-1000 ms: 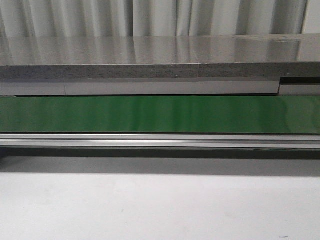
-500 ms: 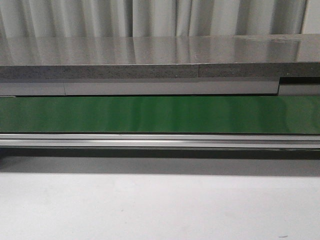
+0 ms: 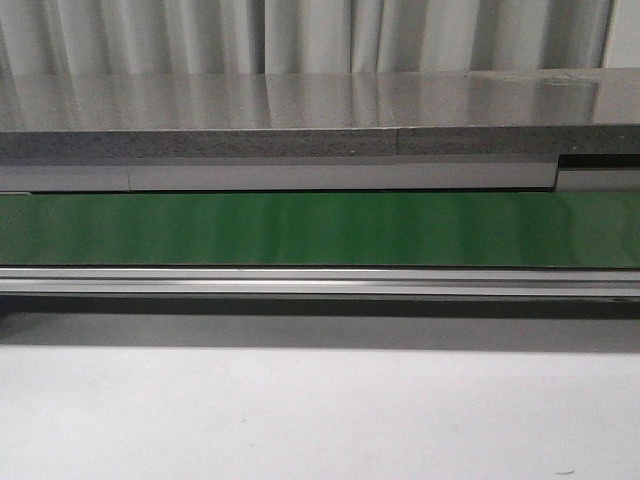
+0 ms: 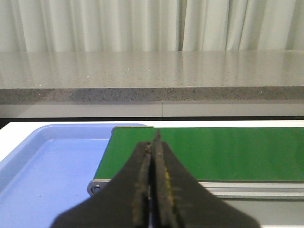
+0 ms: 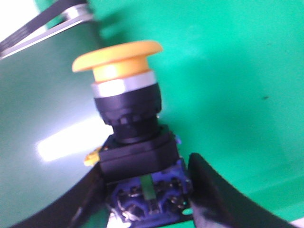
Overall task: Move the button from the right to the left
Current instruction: 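Lift the button and set it on the conveyor belt with the right gripper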
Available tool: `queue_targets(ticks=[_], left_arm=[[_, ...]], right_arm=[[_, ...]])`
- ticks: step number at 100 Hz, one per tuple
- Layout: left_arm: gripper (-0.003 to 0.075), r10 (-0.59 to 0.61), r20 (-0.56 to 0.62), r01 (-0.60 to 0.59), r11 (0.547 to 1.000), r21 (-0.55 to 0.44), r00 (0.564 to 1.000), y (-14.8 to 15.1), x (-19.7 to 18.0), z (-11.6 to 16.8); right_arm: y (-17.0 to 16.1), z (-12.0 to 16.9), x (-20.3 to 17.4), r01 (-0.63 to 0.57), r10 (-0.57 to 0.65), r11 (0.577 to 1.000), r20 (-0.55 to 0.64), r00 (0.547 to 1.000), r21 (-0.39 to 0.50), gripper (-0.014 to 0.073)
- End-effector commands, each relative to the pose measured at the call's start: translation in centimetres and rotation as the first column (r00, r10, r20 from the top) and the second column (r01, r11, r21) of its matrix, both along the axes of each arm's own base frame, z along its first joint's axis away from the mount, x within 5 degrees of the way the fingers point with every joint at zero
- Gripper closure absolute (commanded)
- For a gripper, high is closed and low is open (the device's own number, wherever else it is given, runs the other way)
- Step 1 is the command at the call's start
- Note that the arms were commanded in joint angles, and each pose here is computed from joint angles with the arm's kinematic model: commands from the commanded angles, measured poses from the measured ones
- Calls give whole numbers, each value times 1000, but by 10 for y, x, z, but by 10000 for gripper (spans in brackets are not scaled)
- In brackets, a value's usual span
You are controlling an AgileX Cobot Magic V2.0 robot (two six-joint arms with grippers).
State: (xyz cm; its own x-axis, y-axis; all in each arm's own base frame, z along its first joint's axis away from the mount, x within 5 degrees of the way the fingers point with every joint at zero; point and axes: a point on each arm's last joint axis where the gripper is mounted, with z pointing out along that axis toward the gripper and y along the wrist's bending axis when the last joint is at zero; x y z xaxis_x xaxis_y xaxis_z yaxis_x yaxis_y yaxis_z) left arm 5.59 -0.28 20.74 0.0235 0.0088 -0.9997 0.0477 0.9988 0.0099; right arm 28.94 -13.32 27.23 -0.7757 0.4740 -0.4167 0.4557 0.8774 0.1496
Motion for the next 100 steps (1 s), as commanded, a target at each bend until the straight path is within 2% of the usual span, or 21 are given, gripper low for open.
queue_targets(ticks=[1,18,40,50,69,74,89,100], left_arm=[[741,-6,67,7,1000,-17,998,0,-1,-6],[741,-6,67,7,1000,-17,998,0,-1,-6],[741,-6,67,7,1000,-17,998,0,-1,-6],[741,-6,67,7,1000,-17,998,0,-1,-6],[741,-6,67,7,1000,-17,998,0,-1,-6],[741,-6,67,7,1000,-17,998,0,-1,-6],[741,-6,67,7,1000,-17,998,0,-1,-6],[741,-6,67,7,1000,-17,998,0,-1,-6]], right_arm=[[19,23,0,-30,30,1000,60,998,4,461],[56,18,11,-130,128,991,45,991,30,461],[65,3,25,-154,153,987,34,988,41,453],[64,-3,29,-151,150,988,28,988,45,367],[62,-8,34,-146,145,988,35,989,40,36],[62,-7,33,-146,145,988,36,989,39,-18],[68,-1,30,-168,166,985,42,985,35,-40],[81,13,25,-271,272,962,74,959,-23,-40]])
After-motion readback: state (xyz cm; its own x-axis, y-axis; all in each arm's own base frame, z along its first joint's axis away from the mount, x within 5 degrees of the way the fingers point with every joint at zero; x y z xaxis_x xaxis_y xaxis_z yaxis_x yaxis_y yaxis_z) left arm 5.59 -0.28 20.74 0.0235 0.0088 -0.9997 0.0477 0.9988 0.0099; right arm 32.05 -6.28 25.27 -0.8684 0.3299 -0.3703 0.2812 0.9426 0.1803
